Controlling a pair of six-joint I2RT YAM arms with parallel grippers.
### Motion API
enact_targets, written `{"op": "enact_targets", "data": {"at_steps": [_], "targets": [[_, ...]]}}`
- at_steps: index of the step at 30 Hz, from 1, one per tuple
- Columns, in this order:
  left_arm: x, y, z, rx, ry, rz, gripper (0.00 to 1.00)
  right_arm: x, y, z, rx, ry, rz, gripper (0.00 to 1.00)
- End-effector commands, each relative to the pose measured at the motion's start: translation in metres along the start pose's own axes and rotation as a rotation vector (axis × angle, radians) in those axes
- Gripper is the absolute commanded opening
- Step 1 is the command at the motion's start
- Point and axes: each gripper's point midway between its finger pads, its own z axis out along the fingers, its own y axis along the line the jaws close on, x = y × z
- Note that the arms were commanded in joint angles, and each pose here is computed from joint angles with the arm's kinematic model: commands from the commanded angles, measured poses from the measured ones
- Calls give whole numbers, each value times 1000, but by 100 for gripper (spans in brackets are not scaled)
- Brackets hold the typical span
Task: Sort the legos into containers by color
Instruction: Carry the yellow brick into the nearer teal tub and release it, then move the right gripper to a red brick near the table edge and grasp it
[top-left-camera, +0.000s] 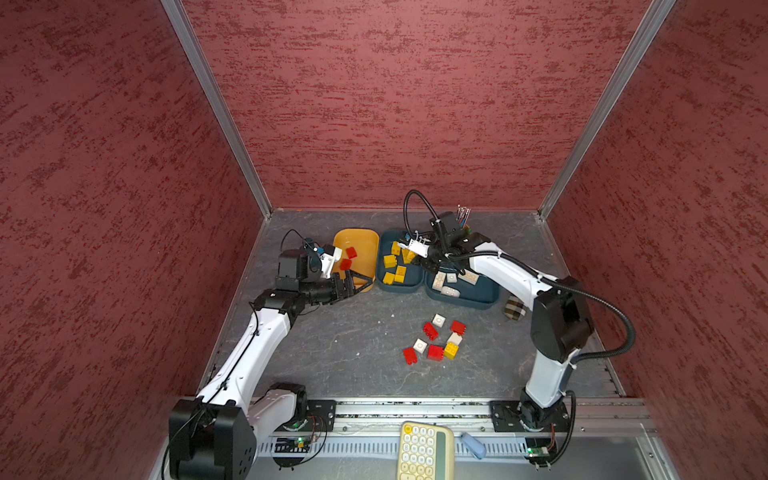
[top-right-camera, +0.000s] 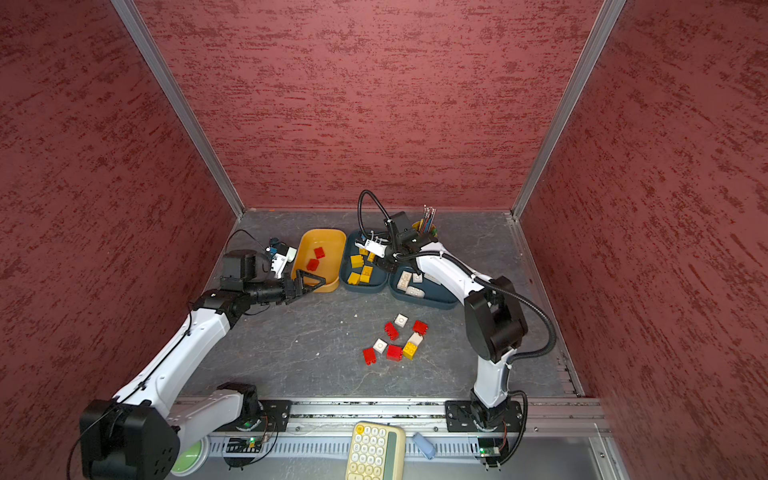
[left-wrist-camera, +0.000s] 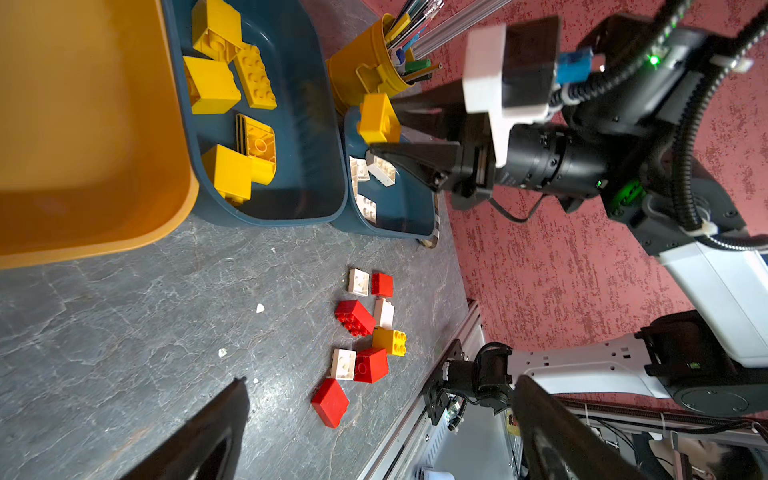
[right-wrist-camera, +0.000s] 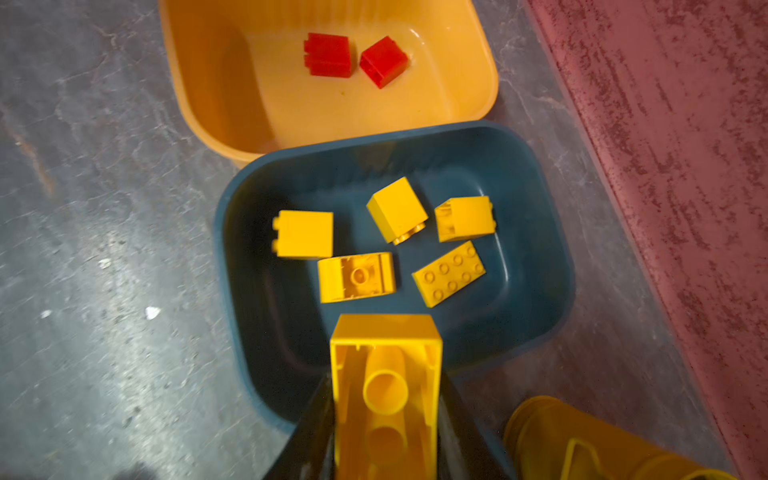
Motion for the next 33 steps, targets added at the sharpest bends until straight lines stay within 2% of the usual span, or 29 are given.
{"op": "enact_targets", "data": {"at_steps": [1, 4, 10, 12, 14, 19, 23, 28, 33], "targets": [[-5, -6, -1, 10, -14, 31, 99, 5, -13, 22, -7, 25, -13, 24], [-5, -6, -1, 4, -12, 31, 99, 9, -16, 36, -29, 56, -17, 26], [-4, -1, -1, -10, -6, 31, 99, 33, -8, 50, -67, 140, -37, 37], [-4, 1, 1, -10, -2, 25, 99, 39, -9, 53, -59, 166, -29, 38], [-5, 2, 2, -10, 2, 20, 99, 39, -9, 53, -58, 163, -19, 40], [-7, 1, 3, -9, 2, 25, 99, 33, -9, 48, -51, 142, -22, 52], [-6, 1, 2, -15, 6, 26, 99, 17, -4, 28, -71, 92, -21, 58], [-5, 1, 1, -18, 8, 25, 99, 4, 35, -6, -137, 6, -29, 62], [-4, 3, 0, -24, 16, 22, 99, 13, 103, -26, -214, -23, -36, 66]]}}
